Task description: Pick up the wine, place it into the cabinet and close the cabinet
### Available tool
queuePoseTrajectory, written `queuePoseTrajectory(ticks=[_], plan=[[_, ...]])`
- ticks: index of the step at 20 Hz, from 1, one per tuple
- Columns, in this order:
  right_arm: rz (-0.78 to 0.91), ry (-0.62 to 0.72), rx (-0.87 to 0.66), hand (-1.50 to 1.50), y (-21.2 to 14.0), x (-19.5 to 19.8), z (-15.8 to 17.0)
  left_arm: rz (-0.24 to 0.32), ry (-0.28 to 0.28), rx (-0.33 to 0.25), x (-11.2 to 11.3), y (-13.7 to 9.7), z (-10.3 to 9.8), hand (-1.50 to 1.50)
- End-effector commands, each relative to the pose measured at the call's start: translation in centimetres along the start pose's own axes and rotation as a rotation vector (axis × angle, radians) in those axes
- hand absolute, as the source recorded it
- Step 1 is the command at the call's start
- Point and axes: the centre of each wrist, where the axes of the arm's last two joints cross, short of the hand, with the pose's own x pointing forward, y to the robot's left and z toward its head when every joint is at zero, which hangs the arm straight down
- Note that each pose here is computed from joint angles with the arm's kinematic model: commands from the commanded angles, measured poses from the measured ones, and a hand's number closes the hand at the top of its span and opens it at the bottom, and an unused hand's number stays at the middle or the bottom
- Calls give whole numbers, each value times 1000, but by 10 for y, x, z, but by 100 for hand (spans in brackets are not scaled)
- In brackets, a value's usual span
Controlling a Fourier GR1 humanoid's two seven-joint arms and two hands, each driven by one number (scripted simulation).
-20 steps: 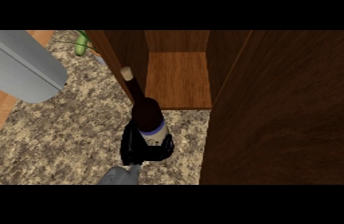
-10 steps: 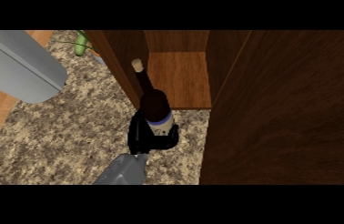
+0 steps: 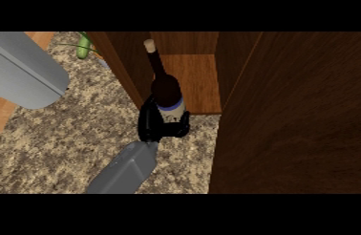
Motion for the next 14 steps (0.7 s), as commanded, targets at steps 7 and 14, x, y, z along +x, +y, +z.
queuePoseTrajectory(ticks=[7, 14], plan=[[-11, -17, 3, -150, 5, -12, 2, 21, -26, 48, 10, 0, -33, 150], [-17, -13, -1, -150, -2, -6, -4, 4, -15, 72, 36, -29, -71, 150]])
